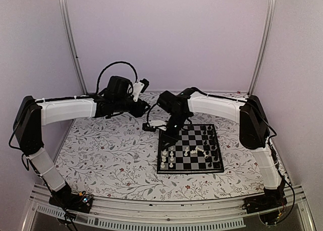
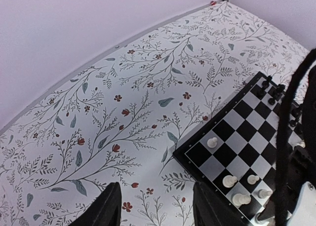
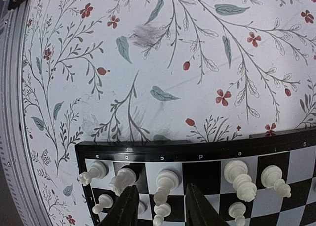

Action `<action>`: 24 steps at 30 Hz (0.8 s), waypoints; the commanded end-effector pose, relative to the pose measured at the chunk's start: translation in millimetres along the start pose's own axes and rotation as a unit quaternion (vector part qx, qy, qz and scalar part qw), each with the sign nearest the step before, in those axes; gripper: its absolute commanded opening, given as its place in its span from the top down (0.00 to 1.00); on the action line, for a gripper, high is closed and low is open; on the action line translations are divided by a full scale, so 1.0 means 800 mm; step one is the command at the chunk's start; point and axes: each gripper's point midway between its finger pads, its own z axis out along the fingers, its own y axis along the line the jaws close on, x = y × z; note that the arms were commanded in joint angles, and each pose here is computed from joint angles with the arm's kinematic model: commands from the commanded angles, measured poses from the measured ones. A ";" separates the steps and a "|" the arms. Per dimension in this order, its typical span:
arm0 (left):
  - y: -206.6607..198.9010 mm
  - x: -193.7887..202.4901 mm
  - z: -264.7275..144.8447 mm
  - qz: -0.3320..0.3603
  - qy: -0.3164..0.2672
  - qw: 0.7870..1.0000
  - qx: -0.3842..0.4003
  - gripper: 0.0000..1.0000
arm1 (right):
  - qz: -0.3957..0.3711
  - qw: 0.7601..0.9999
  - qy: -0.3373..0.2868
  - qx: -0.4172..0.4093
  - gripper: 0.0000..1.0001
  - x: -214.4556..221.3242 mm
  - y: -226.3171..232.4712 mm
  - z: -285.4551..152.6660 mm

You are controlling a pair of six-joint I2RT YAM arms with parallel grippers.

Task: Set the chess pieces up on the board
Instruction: Place the chess piece on the chessboard, then pick up the chess piece from the chessboard.

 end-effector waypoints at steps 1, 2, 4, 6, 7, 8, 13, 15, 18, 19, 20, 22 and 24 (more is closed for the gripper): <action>0.002 -0.011 -0.002 0.004 -0.007 1.000 -0.003 0.49 | -0.005 0.999 -0.037 0.017 0.63 -0.021 0.005 -0.053; 0.002 -0.011 -0.002 0.004 -0.007 1.000 -0.004 0.49 | 0.001 0.999 -0.040 0.021 0.63 -0.016 0.002 -0.061; 0.002 -0.012 -0.002 0.003 -0.008 1.000 -0.004 0.50 | 0.017 0.998 -0.045 0.034 0.63 0.000 -0.009 -0.078; 0.002 -0.013 -0.004 0.004 -0.010 1.000 -0.004 0.49 | 0.041 0.997 -0.044 0.052 0.63 0.026 -0.026 -0.089; 0.002 -0.013 -0.004 0.003 -0.010 1.000 -0.004 0.49 | 0.054 0.996 -0.041 0.061 0.63 0.042 -0.036 -0.093; 0.002 -0.013 -0.003 0.003 -0.009 1.000 -0.004 0.49 | 0.067 0.994 -0.041 0.070 0.63 0.057 -0.044 -0.103; 0.002 -0.013 -0.003 0.003 -0.010 1.000 -0.003 0.50 | 0.125 0.988 -0.014 0.094 0.63 0.136 -0.065 -0.113; 0.001 -0.012 -0.002 0.003 -0.009 1.000 -0.003 0.49 | 0.134 0.985 0.004 0.104 0.63 0.160 -0.064 -0.111; 0.001 -0.011 -0.002 0.002 -0.008 1.000 -0.003 0.49 | 0.142 0.984 0.031 0.100 0.63 0.188 -0.055 -0.098; 0.000 -0.011 -0.001 0.002 -0.008 1.000 -0.003 0.49 | 0.144 0.984 0.035 0.096 0.64 0.193 -0.052 -0.094; 0.000 -0.011 -0.001 0.002 -0.008 1.000 -0.003 0.49 | 0.145 0.984 0.036 0.093 0.64 0.196 -0.050 -0.090; 0.000 -0.010 0.000 0.001 -0.007 1.000 -0.002 0.49 | 0.148 0.984 0.039 0.088 0.64 0.199 -0.049 -0.085; 0.000 -0.010 0.000 0.002 -0.006 1.000 -0.002 0.50 | 0.149 0.984 0.044 0.086 0.64 0.202 -0.050 -0.081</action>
